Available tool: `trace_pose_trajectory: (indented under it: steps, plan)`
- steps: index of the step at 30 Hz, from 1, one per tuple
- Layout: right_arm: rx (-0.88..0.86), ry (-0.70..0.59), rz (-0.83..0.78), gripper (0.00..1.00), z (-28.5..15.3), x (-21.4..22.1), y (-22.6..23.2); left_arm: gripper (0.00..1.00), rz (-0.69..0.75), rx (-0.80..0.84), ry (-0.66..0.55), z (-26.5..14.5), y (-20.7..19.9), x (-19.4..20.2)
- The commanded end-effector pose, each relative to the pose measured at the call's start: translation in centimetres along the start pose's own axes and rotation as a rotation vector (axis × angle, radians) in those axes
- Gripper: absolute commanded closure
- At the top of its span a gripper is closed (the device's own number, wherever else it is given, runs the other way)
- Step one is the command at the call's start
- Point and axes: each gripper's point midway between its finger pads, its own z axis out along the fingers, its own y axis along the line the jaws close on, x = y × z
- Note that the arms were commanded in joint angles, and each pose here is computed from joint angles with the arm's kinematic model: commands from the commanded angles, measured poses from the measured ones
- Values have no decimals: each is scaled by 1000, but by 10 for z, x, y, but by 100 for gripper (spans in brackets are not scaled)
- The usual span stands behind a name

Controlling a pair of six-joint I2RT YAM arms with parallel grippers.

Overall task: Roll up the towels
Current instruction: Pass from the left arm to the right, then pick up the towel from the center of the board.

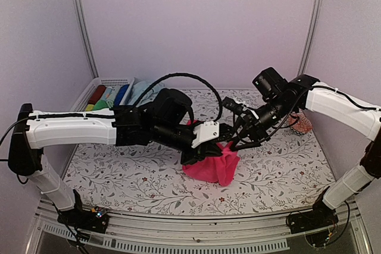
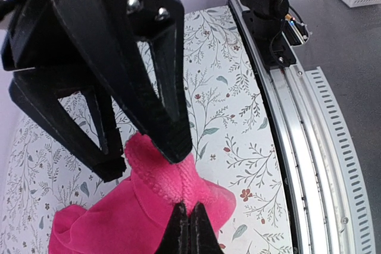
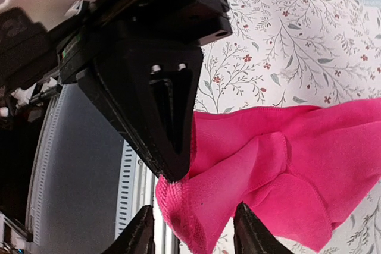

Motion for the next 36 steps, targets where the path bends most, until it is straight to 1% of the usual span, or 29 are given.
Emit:
trace_pose_trajectory:
  steps: [1,3,6,7,8,10,12,13,14,15,17,19,20,22,24,25,27,29,33,34,36]
  plan:
    - [7,-4,25,59,-1,-4,-6,100,32,-14,-27,-5,-3,-10]
    - [1,-5,22,65,-1,-5,-5,100,32,-15,-26,-5,-3,-10]
    - [-37,-5,21,79,-2,-5,2,100,32,-23,-23,-5,-2,-9]
    - [-54,-2,20,88,-1,-4,5,100,32,-26,-23,-5,-2,-8]
    - [-65,0,20,95,-2,-4,6,100,33,-28,-22,-4,-2,-7]
    - [-95,5,20,98,-1,-3,10,100,33,-37,-19,-4,0,-6]
    - [-120,5,9,98,-3,-4,15,100,29,-57,-16,-3,3,-5]
    - [-112,3,-5,98,-4,-7,15,92,26,-70,-15,-4,5,-5]
    - [-79,6,-24,98,-7,-9,11,78,22,-88,-21,-6,9,-6]
    - [-18,9,-47,99,-10,-13,4,67,19,-102,-33,-9,11,-9]
    - [129,5,-55,99,-25,-22,-11,39,11,-116,-66,-16,14,-11]
    - [317,-16,-90,98,-51,-35,-25,8,0,-135,-110,-27,18,-13]
    - [414,-31,-114,99,-66,-42,-30,3,-8,-146,-125,-32,20,-11]
    - [645,-77,-164,99,-106,-57,-36,3,-28,-182,-151,-40,30,-5]
    - [821,-133,-215,98,-144,-65,-28,3,-56,-222,-162,-46,40,5]
    - [876,-149,-230,98,-157,-64,-24,3,-66,-242,-162,-47,46,10]
    - [970,-141,-263,99,-172,-54,-22,3,-72,-273,-150,-46,53,20]
    - [1087,-127,-267,99,-191,-44,-25,3,-70,-287,-125,-42,61,29]
    - [1358,-143,-241,99,-245,-30,-30,3,-108,-285,-93,-25,81,47]
    - [1397,-155,-241,98,-257,-29,-27,3,-117,-295,-86,-21,88,51]
    - [1411,-166,-266,98,-263,-26,-19,3,-130,-317,-59,-9,102,61]
